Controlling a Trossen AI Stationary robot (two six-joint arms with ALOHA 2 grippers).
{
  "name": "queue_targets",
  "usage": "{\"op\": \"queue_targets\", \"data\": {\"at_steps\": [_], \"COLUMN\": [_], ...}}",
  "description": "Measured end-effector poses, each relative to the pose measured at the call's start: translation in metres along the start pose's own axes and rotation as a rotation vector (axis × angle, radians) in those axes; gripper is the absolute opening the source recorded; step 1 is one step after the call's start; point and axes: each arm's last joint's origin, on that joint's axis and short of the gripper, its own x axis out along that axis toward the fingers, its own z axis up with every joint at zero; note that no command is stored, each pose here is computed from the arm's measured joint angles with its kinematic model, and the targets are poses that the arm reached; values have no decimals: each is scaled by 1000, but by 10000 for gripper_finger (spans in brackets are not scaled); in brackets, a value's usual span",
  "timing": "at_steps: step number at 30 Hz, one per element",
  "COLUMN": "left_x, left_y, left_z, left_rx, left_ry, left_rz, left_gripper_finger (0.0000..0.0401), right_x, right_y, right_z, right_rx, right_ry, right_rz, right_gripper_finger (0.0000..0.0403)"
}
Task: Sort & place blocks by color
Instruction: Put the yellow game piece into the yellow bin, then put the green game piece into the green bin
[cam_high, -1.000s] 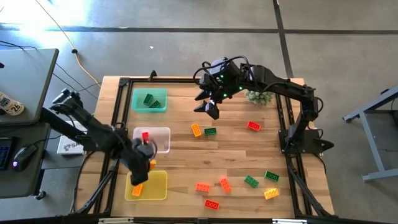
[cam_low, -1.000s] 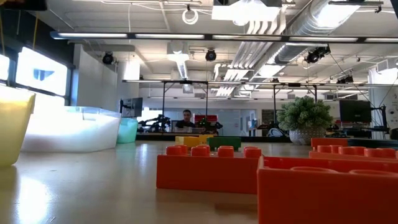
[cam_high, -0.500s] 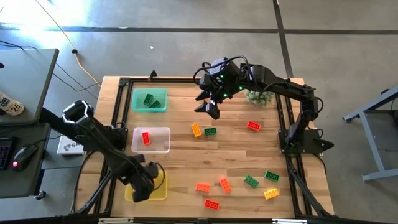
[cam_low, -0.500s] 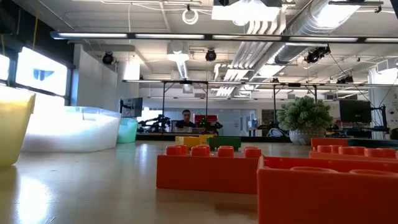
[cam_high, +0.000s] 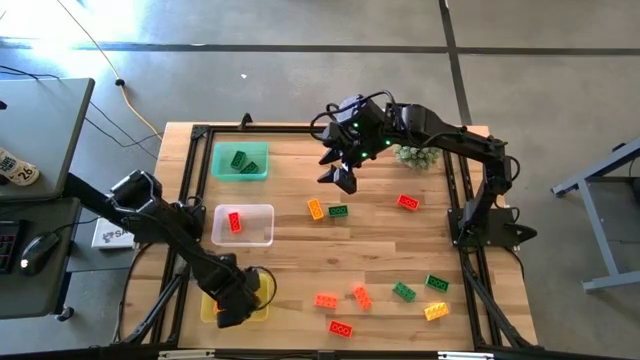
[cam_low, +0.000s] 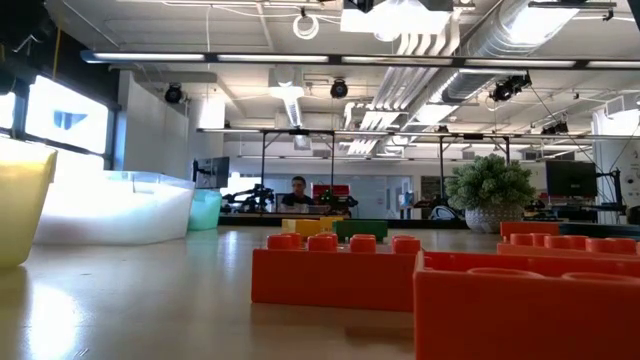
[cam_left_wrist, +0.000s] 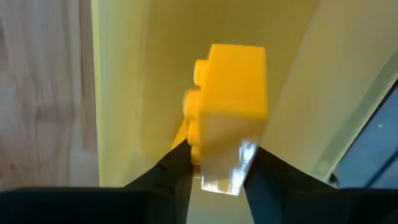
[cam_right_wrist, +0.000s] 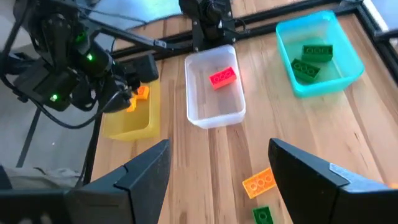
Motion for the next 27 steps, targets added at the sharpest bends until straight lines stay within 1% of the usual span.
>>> {"op": "queue_targets", "data": {"at_steps": [4, 7, 12, 15, 19, 24, 27], "left_x": [-1, -2, -3, -3, -8, -20, -30], "left_y": [3, 4, 7, 8, 10, 18, 27], "left_z": [5, 8, 11, 13, 13, 15, 18], "left_rx": [-26, -14, -4, 1, 49, 97, 115], "left_ry": [33, 52, 50, 41, -11, -92, -152], "left_rz": [-33, -52, -56, -53, -35, -13, 17], "left_gripper_finger": [148, 167, 180, 181, 181, 181, 181], "right_x": [0, -1, -2, 0, 2, 3, 3], "right_y": [-1, -1, 4, 13, 30, 55, 70], "right_z": [-7, -15, -26, -33, -42, -54, -62], "right_rx": [22, 44, 63, 47, 29, 22, 14], "right_ry": [74, 146, 263, 326, 397, 478, 522], "right_rz": [-7, -14, -34, -73, -113, -104, -164], "right_gripper_finger": [256, 256, 256, 256, 256, 256, 256]}}
